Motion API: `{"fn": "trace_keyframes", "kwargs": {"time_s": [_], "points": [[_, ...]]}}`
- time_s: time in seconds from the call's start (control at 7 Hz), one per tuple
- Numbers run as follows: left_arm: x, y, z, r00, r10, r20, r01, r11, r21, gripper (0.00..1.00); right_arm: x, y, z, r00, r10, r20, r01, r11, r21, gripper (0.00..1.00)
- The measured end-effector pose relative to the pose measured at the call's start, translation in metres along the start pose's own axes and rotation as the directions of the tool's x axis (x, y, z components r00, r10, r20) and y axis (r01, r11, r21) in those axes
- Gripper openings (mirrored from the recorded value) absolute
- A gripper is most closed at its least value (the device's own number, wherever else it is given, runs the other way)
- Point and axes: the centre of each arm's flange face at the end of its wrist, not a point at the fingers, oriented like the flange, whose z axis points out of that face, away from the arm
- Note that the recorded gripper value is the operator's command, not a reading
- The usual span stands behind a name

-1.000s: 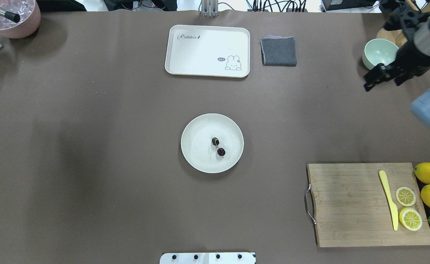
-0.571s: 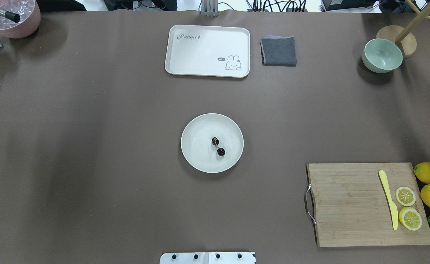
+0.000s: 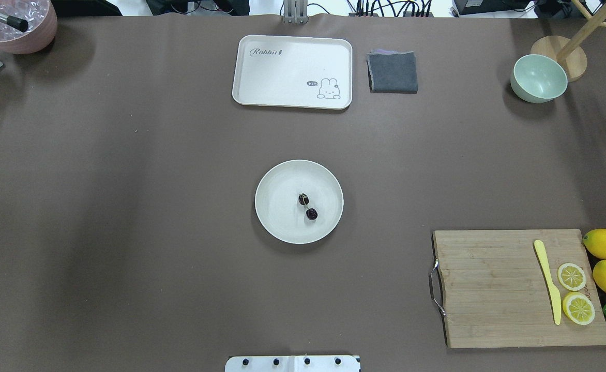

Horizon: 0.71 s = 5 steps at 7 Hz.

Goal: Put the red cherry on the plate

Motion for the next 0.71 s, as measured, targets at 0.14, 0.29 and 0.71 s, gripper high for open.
{"fn": "trace_keyframes", "kwargs": {"time_s": [0.14, 0.29, 0.71], "points": [[0.0007, 0.0064, -0.0012, 1.0, -0.002, -0.001, 0.002, 1.0, -0.001, 0.98, 0.0002, 0.0024, -0.0044, 1.0, 0.008, 0.0, -0.008, 1.0, 0.009, 1.0], [0.0009, 0.0102, -0.0017, 1.0, -0.003, 0.0, 0.003, 1.0, -0.002, 0.98, -0.0001, 0.003, -0.0075, 1.0, 0.013, 0.001, -0.013, 1.0, 0.016, 1.0], [-0.0017, 0.0145, 0.0009, 1.0, -0.009, 0.005, 0.009, 1.0, -0.009, 0.98, -0.0004, 0.0033, -0.0115, 1.0, 0.014, 0.001, -0.014, 1.0, 0.024, 1.0]]}}
